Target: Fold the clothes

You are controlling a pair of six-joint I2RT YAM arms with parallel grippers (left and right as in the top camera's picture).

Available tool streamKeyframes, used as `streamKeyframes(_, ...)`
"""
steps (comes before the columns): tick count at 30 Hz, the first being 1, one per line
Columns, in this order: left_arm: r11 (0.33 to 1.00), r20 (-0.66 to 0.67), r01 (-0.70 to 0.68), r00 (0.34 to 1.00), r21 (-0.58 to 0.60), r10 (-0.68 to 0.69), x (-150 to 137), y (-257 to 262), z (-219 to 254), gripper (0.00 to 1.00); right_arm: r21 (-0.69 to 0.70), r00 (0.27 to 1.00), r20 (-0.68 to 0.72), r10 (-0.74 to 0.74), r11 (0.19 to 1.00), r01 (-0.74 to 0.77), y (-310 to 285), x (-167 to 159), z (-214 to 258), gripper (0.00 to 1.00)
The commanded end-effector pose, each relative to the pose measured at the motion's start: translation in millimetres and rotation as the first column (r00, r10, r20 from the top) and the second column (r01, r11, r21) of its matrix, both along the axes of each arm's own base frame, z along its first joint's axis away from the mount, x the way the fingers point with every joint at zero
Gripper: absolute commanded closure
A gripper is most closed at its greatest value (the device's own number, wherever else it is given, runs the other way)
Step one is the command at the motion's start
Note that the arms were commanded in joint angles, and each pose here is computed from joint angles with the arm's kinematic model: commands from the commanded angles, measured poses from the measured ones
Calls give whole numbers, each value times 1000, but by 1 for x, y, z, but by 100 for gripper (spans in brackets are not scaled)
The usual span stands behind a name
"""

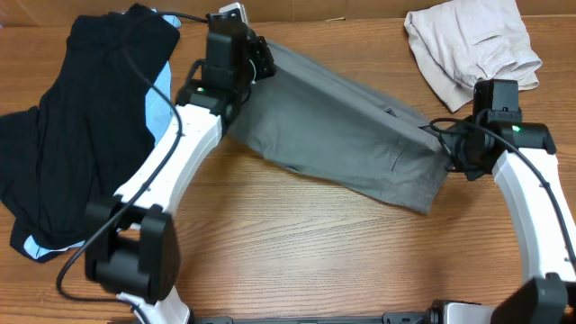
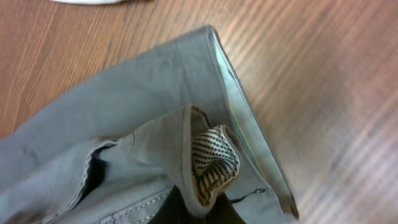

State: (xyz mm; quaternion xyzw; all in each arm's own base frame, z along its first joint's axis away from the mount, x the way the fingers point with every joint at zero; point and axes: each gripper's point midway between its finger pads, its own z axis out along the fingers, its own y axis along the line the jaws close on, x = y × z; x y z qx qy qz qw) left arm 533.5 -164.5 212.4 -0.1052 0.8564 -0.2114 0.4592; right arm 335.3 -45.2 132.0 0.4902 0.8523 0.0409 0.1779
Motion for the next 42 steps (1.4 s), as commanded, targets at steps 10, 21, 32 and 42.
streamKeyframes(10, 993, 28, -103, 994, 55, 101, 45, 5, -67, 70, -91, 996, -77, -34, 995, 26, -32, 36, -71, 67)
streamKeyframes(21, 986, 46, 8, 999, 166, -16, 56, 0, -23, 0, -140, 999, -3, 36, 990, -36, -52, 59, -21, 0)
streamKeyframes(32, 902, -243, 277, 949, 331, -202, 3, 11, 15, 0, -21, 913, 6, 408, 913, -408, 0, 51, 45, 0)
streamKeyframes(42, 771, -490, 517, 815, 371, -311, -12, 10, -86, 0, 203, 857, -88, 508, 851, -484, 55, 32, -33, 2)
